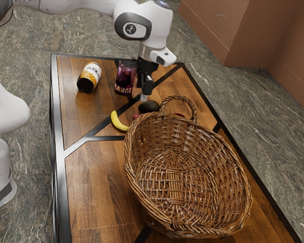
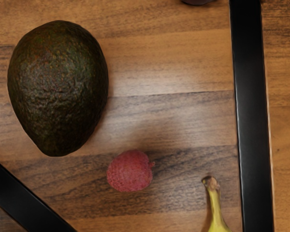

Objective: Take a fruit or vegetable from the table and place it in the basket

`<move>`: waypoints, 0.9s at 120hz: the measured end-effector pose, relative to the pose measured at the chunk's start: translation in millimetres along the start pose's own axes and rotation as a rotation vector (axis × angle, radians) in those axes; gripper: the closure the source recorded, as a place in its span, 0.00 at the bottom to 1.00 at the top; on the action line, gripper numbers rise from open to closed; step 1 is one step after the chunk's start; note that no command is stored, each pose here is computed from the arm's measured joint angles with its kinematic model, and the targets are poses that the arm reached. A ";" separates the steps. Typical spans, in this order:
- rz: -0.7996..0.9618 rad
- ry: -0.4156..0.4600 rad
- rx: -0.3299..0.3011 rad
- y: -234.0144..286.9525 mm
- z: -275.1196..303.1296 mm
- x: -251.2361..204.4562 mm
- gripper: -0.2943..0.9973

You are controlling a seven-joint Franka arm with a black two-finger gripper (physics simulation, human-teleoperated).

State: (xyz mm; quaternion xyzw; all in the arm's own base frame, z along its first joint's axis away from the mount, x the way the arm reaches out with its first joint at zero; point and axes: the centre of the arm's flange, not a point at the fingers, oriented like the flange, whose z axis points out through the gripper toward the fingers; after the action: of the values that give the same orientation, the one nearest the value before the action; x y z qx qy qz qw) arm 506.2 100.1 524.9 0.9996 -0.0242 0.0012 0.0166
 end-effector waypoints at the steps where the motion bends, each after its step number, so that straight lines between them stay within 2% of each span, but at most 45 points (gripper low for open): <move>1: -0.003 0.001 -0.003 -1.4 1.3 1.4 0.24; 20: -0.038 0.006 -0.026 -19.8 23.5 17.1 0.24; 42: -0.028 0.020 0.048 -28.6 32.2 29.5 0.24; 65: -0.038 0.015 0.007 -43.0 52.4 35.3 0.24; 108: -0.053 0.034 -0.022 -50.8 86.7 51.4 0.24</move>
State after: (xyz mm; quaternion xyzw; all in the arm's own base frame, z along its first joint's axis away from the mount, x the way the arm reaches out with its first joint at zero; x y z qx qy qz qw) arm 560.2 145.5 436.7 0.9994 0.0024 0.0177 0.0282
